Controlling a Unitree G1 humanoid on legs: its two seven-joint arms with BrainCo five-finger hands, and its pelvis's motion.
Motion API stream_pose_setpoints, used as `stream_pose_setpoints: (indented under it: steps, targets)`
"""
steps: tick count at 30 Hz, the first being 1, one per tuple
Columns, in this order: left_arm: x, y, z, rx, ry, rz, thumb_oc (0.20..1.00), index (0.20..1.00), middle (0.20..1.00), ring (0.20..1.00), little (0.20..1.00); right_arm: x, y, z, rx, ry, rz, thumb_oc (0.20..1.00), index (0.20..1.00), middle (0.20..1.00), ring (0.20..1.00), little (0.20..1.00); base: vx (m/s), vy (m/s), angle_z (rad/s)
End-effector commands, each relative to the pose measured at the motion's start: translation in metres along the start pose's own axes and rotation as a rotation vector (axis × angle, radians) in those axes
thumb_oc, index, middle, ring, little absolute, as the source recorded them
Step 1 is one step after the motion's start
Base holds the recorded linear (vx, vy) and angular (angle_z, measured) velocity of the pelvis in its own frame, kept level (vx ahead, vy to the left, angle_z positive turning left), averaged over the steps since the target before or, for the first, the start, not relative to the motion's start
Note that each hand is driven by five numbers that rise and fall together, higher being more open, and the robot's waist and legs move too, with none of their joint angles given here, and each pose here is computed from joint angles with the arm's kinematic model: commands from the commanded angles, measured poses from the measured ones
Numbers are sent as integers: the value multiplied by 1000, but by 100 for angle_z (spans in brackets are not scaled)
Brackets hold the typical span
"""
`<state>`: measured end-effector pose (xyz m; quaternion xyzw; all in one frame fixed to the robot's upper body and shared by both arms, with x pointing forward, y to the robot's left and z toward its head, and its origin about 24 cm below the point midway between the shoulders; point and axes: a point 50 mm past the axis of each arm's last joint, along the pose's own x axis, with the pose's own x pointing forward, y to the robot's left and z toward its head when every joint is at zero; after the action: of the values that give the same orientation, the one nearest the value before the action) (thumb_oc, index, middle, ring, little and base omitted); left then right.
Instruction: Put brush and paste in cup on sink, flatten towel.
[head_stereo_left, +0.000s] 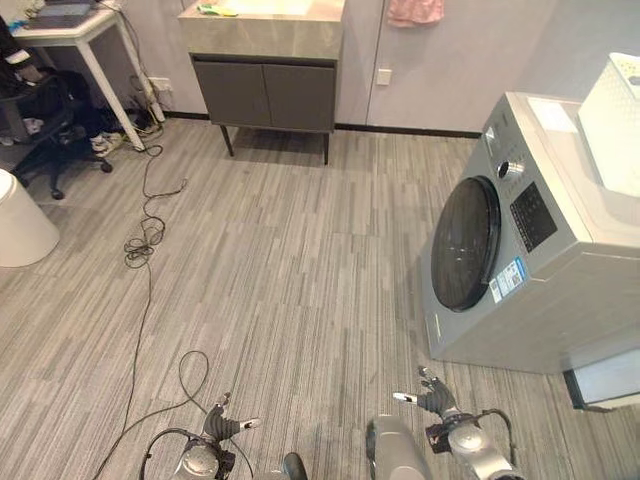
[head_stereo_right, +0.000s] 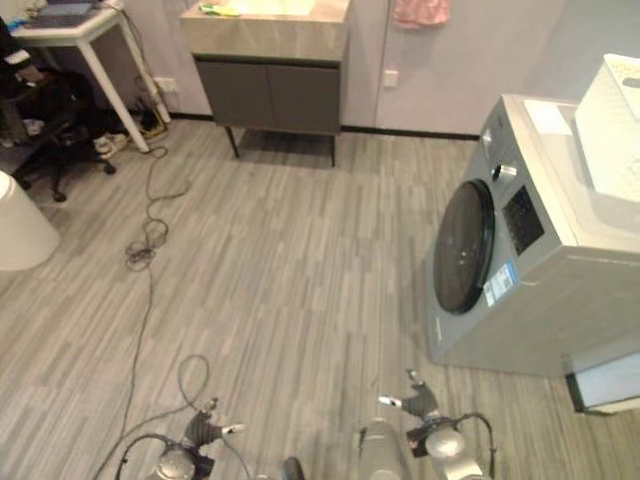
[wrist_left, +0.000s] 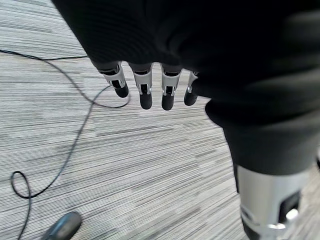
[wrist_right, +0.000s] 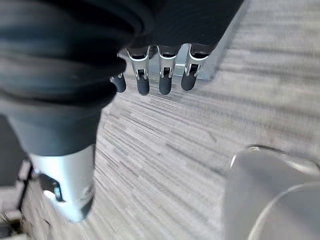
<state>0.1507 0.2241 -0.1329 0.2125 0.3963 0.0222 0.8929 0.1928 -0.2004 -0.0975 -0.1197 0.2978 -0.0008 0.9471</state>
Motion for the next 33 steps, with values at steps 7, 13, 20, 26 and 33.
stream_pose_setpoints:
  steps: [7, 13, 20, 26, 33]
  targets:
    - [11, 6, 45, -51, -150, 84, 1000, 1000, 1000, 1000, 1000, 0, -24, 28, -99, -147, -68, 1000, 1000, 1000, 1000, 1000, 440, -172, 25]
    - [13, -11, 66, -109, -191, 27, 1000, 1000, 1000, 1000, 1000, 0, -38, 23, -278, -120, -86, 1000, 1000, 1000, 1000, 1000, 401, -356, 54]
    - [16, -15, 81, -76, -225, 45, 1000, 1000, 1000, 1000, 1000, 2, -40, 12, -469, -63, -81, 1000, 1000, 1000, 1000, 1000, 453, -208, 10]
    - [16, -12, 63, -124, -147, 88, 1000, 1000, 1000, 1000, 1000, 3, -35, 3, -698, -50, -13, 1000, 1000, 1000, 1000, 1000, 514, 155, -25]
    - [13, -5, 50, -125, -128, 101, 1000, 1000, 1000, 1000, 1000, 1, -24, -9, -714, -4, 50, 1000, 1000, 1000, 1000, 1000, 565, 211, -55]
